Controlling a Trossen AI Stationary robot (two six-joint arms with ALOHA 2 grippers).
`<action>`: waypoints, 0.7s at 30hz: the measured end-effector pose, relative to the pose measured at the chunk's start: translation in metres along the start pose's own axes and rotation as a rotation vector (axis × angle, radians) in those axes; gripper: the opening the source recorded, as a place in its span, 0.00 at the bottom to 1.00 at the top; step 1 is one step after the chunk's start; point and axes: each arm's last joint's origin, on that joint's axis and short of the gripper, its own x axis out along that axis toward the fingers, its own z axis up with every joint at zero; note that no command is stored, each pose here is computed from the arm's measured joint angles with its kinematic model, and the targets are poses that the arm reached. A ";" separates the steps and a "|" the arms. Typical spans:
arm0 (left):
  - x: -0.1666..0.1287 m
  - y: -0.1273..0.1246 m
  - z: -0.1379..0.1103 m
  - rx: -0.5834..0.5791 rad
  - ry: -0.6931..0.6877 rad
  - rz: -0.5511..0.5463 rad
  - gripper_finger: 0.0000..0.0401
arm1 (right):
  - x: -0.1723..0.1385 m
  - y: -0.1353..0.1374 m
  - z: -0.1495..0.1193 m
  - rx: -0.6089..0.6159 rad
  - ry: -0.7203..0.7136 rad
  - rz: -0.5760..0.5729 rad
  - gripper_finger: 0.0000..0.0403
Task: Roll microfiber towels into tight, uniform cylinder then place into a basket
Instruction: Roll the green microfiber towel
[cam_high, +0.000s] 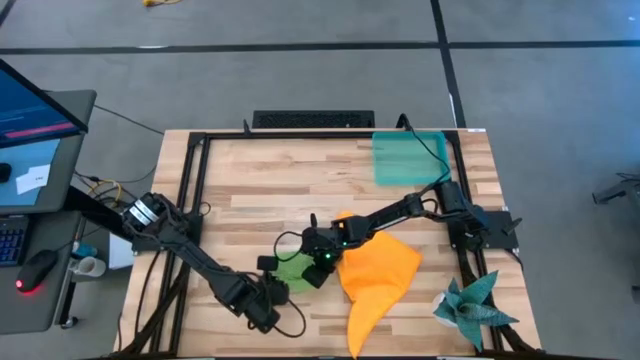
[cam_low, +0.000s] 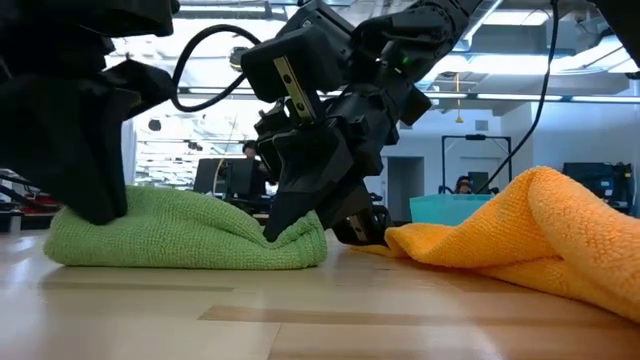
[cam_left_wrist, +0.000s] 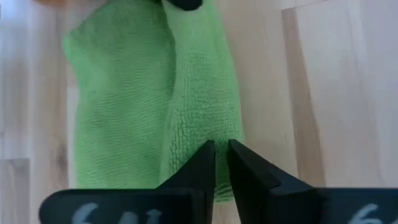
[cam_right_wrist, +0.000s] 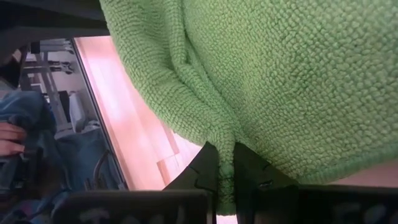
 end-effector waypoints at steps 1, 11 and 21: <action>0.000 0.000 0.000 0.004 -0.003 0.007 0.09 | 0.000 0.000 0.000 0.000 0.003 0.000 0.10; 0.023 0.017 -0.017 -0.154 0.051 0.003 0.08 | -0.002 -0.002 0.003 -0.007 0.001 0.005 0.10; 0.029 0.018 -0.024 -0.208 0.071 -0.040 0.08 | -0.002 -0.001 0.003 -0.008 -0.016 -0.008 0.23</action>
